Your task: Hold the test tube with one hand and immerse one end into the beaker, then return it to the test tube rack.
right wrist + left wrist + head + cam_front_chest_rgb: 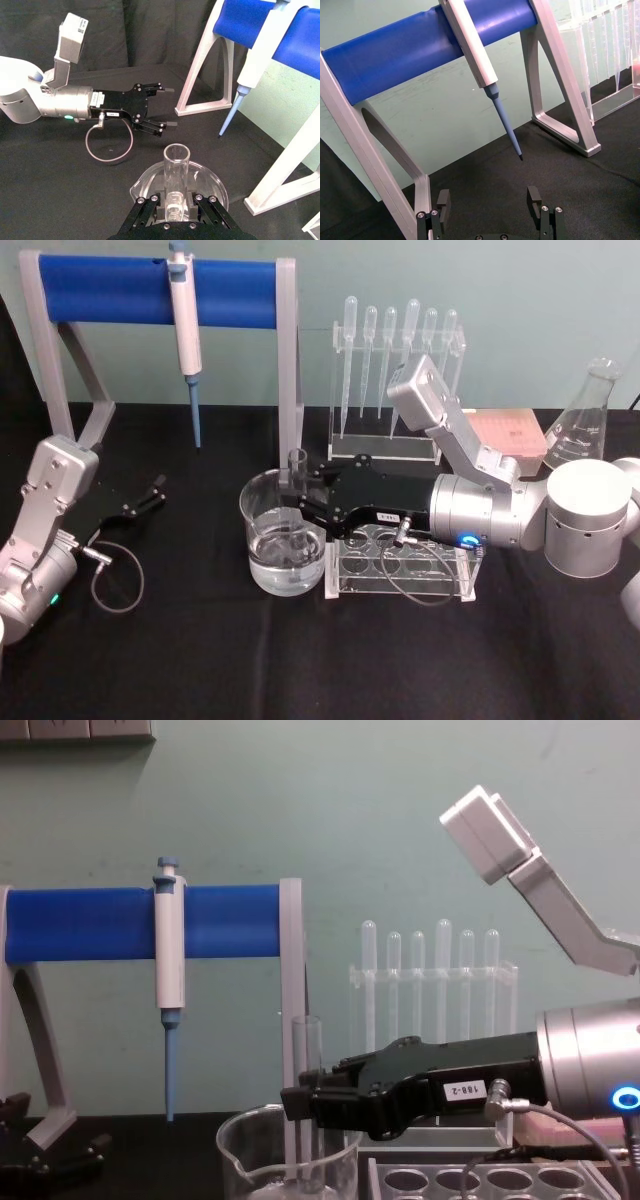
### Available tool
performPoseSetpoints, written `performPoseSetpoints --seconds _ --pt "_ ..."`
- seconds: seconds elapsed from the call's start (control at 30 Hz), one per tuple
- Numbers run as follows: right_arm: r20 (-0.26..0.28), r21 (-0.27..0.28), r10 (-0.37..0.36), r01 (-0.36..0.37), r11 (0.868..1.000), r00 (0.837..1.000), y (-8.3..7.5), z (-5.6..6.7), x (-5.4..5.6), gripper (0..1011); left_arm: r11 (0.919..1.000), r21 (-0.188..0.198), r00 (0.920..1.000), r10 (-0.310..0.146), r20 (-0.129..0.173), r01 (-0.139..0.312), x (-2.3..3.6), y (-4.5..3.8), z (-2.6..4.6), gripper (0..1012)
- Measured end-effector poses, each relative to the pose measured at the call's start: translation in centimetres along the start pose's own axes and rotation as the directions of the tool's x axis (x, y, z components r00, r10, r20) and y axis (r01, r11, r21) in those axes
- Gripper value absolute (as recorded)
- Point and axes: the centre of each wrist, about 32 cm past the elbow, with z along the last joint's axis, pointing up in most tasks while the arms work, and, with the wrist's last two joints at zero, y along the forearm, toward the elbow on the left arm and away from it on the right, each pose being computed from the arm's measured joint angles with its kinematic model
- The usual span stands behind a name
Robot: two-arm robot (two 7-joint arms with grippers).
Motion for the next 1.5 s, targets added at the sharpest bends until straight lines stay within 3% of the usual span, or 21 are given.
performPoseSetpoints --seconds 1.5 --pt "-0.001 0.001 0.003 -0.003 1.0 1.0 0.02 -0.02 0.03 242 1.0 0.0 1.0 0.0 0.0 0.0 0.0 0.0 0.0 1000"
